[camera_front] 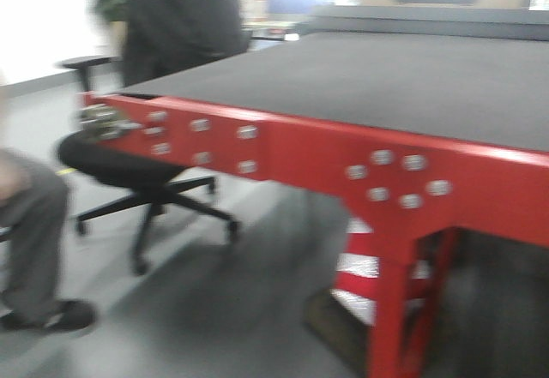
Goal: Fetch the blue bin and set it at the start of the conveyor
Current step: 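Carry the bin over the grey conveyor belt with both grippers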
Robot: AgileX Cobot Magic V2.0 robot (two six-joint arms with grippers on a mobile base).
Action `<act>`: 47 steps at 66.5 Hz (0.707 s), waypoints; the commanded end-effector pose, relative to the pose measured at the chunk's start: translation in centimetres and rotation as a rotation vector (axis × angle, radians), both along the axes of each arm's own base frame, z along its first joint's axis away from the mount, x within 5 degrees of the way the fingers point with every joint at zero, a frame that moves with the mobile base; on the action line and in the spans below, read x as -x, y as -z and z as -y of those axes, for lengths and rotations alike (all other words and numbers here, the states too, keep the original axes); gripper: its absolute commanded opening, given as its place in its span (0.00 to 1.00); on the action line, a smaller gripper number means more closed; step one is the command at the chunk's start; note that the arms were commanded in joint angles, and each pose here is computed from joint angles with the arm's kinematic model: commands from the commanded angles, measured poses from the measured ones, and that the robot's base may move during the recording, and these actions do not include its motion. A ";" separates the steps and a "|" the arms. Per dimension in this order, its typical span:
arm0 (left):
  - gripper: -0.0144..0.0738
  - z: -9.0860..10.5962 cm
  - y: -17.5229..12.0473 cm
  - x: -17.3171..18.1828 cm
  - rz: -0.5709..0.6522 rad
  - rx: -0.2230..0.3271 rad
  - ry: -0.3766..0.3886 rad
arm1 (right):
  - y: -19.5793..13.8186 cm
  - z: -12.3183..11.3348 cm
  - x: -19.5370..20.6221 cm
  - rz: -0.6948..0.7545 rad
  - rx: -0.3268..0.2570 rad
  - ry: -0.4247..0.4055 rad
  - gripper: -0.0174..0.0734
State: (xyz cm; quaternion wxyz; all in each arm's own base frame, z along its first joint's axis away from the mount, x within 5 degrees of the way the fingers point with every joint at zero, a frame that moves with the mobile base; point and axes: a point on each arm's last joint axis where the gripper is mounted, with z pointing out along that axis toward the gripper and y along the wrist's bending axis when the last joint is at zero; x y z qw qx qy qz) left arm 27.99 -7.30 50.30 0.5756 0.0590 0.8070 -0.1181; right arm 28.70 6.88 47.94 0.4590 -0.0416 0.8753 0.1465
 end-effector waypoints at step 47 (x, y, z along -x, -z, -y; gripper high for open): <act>0.04 -0.5 -1.6 0.5 0.111 0.002 -0.021 | -0.7 0.9 0.3 0.051 0.073 0.024 0.03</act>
